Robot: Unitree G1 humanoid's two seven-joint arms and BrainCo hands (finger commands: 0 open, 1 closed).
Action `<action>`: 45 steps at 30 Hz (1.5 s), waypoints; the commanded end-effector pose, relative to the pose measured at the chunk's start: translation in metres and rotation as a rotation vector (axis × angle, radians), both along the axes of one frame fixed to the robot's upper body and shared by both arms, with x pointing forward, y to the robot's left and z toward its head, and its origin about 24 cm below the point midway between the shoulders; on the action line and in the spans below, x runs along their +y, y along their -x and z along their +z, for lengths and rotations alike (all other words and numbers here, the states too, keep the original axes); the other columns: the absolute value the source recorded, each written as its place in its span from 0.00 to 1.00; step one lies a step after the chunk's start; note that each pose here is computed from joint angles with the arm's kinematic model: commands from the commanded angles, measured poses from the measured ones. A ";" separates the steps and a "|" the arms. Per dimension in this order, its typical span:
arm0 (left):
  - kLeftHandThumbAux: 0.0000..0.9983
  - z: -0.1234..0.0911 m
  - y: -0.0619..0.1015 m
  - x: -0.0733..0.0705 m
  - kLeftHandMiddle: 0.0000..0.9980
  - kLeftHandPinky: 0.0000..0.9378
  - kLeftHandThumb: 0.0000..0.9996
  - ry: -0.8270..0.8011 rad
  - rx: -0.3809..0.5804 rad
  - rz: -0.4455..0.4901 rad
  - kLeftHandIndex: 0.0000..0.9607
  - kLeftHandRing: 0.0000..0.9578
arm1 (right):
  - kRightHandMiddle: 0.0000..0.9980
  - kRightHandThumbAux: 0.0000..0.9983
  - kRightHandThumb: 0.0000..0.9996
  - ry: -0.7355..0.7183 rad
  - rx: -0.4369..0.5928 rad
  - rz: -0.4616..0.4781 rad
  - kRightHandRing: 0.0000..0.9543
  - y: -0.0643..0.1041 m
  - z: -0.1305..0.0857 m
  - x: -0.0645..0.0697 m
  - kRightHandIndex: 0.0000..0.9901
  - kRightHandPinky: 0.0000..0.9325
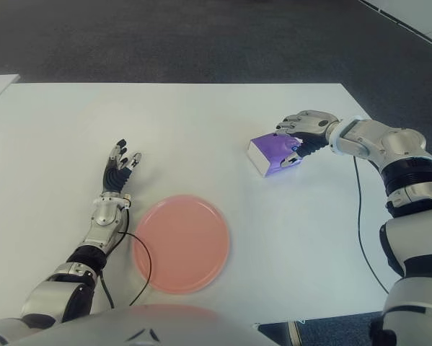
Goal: Put the tissue paper into the plate.
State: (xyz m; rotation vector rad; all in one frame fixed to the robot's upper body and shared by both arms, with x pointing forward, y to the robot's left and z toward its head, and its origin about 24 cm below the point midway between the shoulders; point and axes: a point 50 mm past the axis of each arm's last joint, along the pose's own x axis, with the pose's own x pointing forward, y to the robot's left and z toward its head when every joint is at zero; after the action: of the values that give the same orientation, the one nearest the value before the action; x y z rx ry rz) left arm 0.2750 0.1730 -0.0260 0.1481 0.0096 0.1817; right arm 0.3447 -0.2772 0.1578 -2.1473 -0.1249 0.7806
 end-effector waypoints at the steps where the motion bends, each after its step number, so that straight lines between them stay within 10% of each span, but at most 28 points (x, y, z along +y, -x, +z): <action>1: 0.54 -0.024 0.019 0.003 0.00 0.00 0.06 0.002 0.126 0.007 0.00 0.00 | 0.00 0.15 0.60 0.037 0.026 -0.020 0.00 0.001 -0.005 -0.003 0.00 0.00; 45: 0.51 -0.026 0.020 0.005 0.00 0.00 0.07 -0.019 0.143 0.022 0.00 0.00 | 0.00 0.15 0.59 -0.069 -0.072 -0.059 0.00 -0.017 -0.020 0.004 0.00 0.00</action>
State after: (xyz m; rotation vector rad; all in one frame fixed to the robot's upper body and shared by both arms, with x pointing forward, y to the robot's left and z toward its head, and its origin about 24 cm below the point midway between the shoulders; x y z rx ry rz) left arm 0.2751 0.1750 -0.0262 0.1607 0.0167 0.1698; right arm 0.3599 -0.2747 0.1382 -2.0970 -0.1188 0.6603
